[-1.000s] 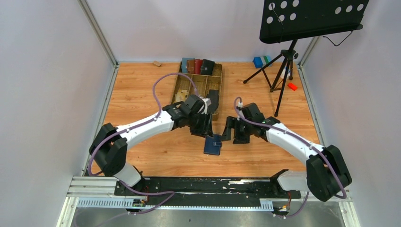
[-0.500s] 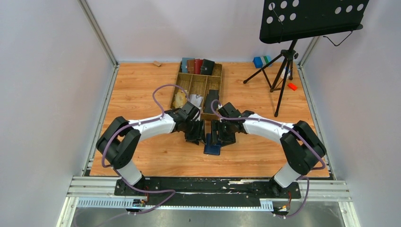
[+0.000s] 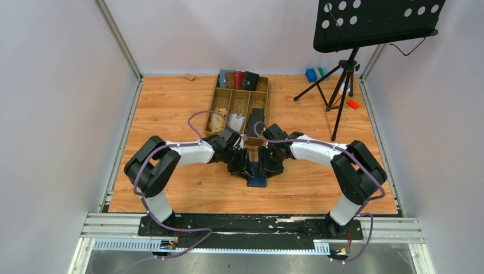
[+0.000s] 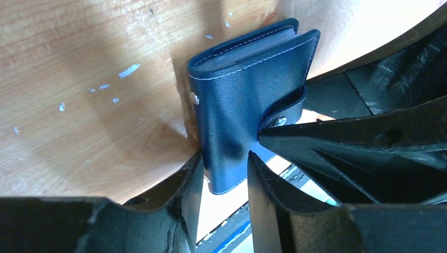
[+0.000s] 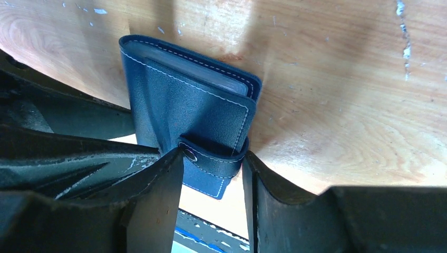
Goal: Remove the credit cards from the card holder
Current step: Open the card holder at the center of the board.
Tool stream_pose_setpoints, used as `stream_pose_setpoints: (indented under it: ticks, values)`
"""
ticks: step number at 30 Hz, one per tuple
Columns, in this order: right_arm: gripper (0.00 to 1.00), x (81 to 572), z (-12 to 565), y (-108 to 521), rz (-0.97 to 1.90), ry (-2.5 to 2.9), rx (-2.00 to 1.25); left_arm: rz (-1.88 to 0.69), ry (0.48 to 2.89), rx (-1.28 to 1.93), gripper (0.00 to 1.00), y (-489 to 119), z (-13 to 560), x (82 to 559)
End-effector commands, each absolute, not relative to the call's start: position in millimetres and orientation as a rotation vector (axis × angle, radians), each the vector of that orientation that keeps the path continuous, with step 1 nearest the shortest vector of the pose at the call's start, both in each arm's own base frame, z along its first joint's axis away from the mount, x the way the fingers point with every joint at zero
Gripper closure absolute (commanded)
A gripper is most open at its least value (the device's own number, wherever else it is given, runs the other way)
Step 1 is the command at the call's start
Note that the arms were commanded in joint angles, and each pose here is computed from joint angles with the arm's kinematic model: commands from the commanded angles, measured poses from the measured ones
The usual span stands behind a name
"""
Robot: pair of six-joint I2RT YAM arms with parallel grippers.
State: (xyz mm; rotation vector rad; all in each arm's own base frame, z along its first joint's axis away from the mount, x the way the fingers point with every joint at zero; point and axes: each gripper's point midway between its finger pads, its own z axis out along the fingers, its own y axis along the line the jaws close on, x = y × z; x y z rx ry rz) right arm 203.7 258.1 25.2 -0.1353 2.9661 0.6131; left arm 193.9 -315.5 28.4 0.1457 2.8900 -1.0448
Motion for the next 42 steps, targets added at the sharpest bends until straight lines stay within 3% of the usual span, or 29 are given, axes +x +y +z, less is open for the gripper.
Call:
stream_pose_setpoints:
  ticks: [1, 7, 11, 15, 21, 38, 42]
  values:
    - [0.57, 211, 25, 271, 0.729, 2.934, -0.122, -1.253, 2.822, 0.139, 0.60, -338, 35, 194]
    - [0.53, 213, 32, 271, 0.805, 2.908, -0.090, -1.275, 2.790, 0.136, 0.84, -336, 43, 198]
    - [0.36, 218, 37, 265, 0.736, 2.895, -0.109, -1.288, 2.749, 0.155, 1.00, -339, 56, 204]
    - [0.29, 227, 44, 256, 0.583, 2.876, -0.154, -1.244, 2.759, 0.177, 1.00, -336, 62, 205]
    - [0.43, 226, 37, 240, 0.329, 2.928, -0.198, -1.241, 2.731, 0.172, 1.00, -335, 74, 207]
    - [0.52, 215, 37, 186, 0.029, 2.929, -0.100, -1.000, 2.754, 0.171, 1.00, -311, 67, 215]
    - [0.61, 217, 42, 181, 0.036, 2.905, -0.059, -0.929, 2.779, 0.177, 1.00, -302, 63, 214]
